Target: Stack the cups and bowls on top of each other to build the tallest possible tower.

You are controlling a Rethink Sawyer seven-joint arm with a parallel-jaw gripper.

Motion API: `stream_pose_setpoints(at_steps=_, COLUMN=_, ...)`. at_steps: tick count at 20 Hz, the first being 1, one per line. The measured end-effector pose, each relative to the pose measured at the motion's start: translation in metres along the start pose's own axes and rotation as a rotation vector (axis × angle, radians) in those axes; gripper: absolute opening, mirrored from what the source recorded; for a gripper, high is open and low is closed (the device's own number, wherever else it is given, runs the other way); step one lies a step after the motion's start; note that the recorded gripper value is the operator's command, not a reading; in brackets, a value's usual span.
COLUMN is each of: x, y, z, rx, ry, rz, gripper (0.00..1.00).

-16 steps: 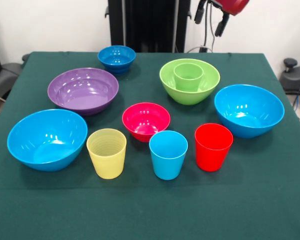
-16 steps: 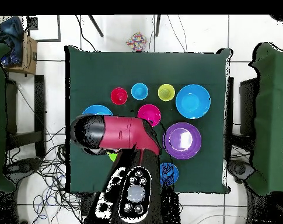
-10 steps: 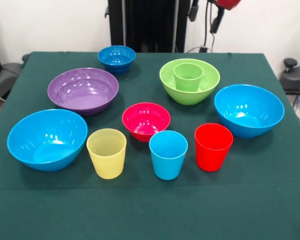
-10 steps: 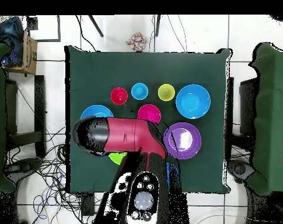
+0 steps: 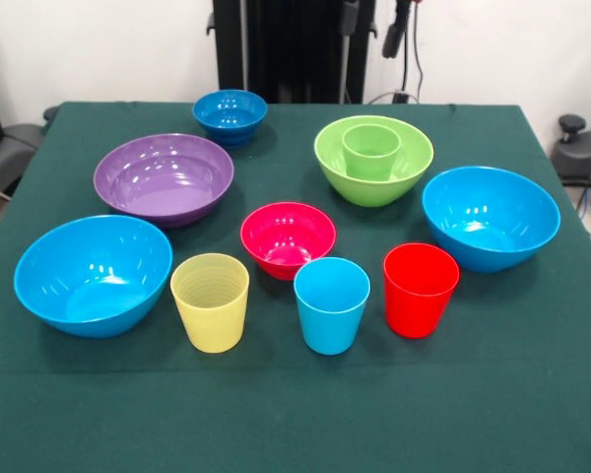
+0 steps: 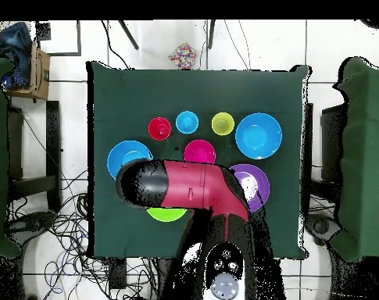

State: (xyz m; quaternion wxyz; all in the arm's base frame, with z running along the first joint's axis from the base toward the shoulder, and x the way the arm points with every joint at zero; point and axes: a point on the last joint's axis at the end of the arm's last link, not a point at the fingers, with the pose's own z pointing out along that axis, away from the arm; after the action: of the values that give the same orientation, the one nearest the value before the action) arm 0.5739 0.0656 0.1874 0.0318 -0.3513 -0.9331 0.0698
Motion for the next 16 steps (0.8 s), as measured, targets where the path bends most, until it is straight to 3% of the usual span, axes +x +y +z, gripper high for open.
stream_pose_setpoints(at_steps=16, x=-0.02, y=-0.01, z=0.012, rx=-0.012, ry=-0.015, rz=-0.043, gripper=1.0)
